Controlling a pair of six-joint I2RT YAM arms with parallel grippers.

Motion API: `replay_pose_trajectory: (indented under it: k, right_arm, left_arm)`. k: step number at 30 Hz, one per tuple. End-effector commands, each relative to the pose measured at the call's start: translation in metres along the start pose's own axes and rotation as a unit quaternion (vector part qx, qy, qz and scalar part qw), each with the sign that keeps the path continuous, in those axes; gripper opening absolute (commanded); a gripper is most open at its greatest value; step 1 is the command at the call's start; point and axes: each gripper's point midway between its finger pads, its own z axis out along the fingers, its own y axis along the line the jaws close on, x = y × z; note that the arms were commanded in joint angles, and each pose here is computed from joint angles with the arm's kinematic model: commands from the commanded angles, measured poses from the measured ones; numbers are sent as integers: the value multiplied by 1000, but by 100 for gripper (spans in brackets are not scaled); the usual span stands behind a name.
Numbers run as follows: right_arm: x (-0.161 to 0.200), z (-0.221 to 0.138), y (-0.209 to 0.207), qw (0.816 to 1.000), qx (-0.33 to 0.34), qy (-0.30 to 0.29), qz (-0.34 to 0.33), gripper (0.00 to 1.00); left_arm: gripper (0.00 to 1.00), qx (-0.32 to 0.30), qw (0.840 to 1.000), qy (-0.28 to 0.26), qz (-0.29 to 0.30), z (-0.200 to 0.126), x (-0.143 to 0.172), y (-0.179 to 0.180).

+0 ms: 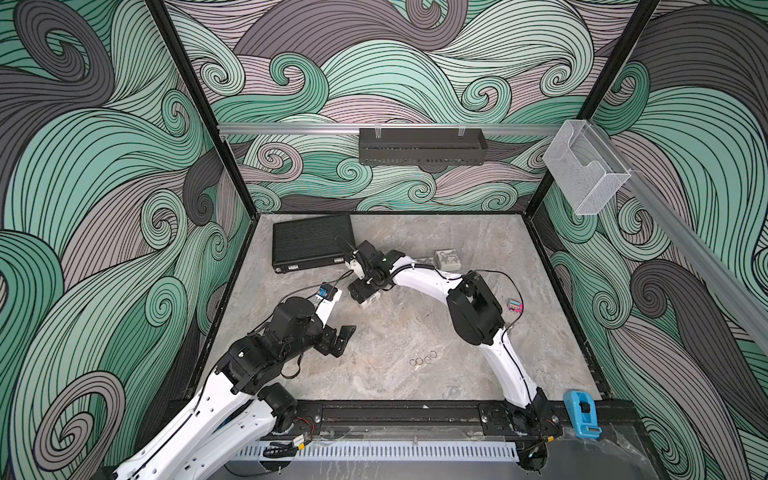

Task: Take the rings out of the lift-off lid box
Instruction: Pick up the jewelry box from the center of the board.

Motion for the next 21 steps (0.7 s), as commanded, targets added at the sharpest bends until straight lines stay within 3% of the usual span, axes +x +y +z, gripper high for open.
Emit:
replay_pose_trajectory:
  k: [1, 12, 21]
  right_arm:
    - [8, 10, -3, 1000, 17, 14, 1, 85]
    - [16, 8, -9, 999, 34, 22, 9, 77]
    - [12, -20, -10, 1000, 15, -2, 25, 73]
  left_arm:
    - [99, 6, 1000, 3, 8, -2, -1, -3]
    - [99, 7, 1000, 1, 8, -3, -2, -3]
    - [99, -17, 1000, -8, 8, -4, -9, 4]
